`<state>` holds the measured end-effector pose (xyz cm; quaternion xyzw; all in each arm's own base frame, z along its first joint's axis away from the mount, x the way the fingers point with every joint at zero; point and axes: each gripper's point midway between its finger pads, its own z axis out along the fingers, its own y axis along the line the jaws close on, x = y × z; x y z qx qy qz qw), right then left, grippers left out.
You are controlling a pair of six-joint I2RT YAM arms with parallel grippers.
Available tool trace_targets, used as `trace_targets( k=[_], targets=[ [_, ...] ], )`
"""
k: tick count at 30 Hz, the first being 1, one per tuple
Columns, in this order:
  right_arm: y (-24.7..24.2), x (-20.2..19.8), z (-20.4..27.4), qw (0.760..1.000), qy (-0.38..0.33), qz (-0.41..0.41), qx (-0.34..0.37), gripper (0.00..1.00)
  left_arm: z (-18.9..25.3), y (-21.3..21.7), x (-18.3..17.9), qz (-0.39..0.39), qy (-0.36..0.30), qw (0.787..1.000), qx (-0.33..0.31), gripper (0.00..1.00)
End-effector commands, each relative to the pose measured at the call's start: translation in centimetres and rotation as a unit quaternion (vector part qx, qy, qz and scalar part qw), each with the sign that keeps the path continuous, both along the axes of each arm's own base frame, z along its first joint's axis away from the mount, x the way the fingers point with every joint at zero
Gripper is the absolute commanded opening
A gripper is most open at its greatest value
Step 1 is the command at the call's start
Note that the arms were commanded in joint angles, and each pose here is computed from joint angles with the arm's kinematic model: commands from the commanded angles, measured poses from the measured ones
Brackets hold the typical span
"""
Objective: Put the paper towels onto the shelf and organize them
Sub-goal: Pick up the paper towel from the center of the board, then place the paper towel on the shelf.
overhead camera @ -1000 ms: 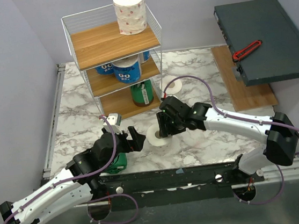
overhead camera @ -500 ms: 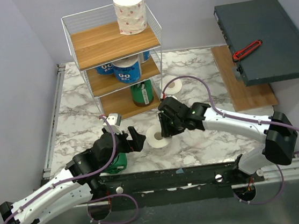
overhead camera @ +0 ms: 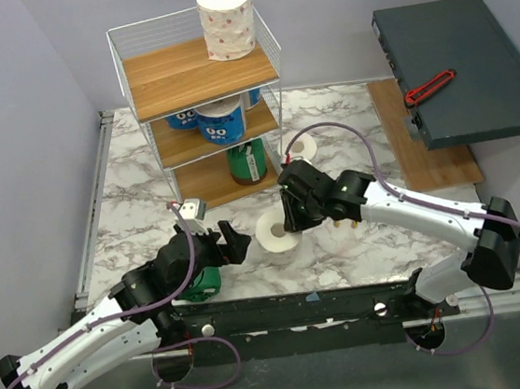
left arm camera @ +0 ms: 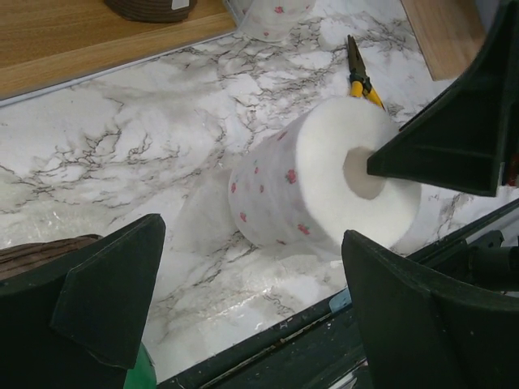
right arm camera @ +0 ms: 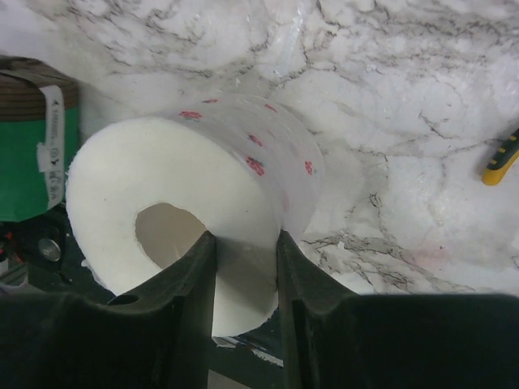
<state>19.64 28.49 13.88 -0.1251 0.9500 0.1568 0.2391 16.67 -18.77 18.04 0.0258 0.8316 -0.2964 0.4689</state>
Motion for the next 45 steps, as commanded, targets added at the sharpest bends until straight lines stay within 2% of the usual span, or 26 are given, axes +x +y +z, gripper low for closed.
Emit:
trace_targets(
  k=[1,5,10,19,34,39,45],
  targets=[
    [-0.1,0.8,7.5,0.997,-0.061,-0.009,0.048,0.18,0.7,1.3,0.3,0.032,-0.012,0.999,-0.013,0.96],
    [-0.6,1.5,13.1,0.993,-0.103,-0.01,0.061,0.18,1.6,2.4,0.6,0.056,-0.029,0.998,-0.03,0.96],
    [0.1,2.9,21.1,0.979,-0.169,-0.013,0.109,0.18,3.1,3.7,0.8,0.078,-0.059,0.994,-0.054,0.95],
    [2.3,6.2,30.9,0.946,-0.265,-0.035,0.181,0.18,7.4,4.8,1.2,0.081,-0.122,0.987,-0.06,0.95],
    [5.1,9.3,38.8,0.889,-0.347,-0.075,0.289,0.18,14.0,5.3,2.6,0.093,-0.207,0.973,-0.041,0.95],
    [5.2,9.4,40.0,0.877,-0.359,-0.081,0.309,0.18,15.9,5.7,2.8,0.099,-0.233,0.967,-0.035,0.95],
    [4.5,8.8,40.9,0.871,-0.365,-0.077,0.32,0.15,15.9,5.6,2.9,0.099,-0.237,0.966,-0.032,0.95]
  ],
)
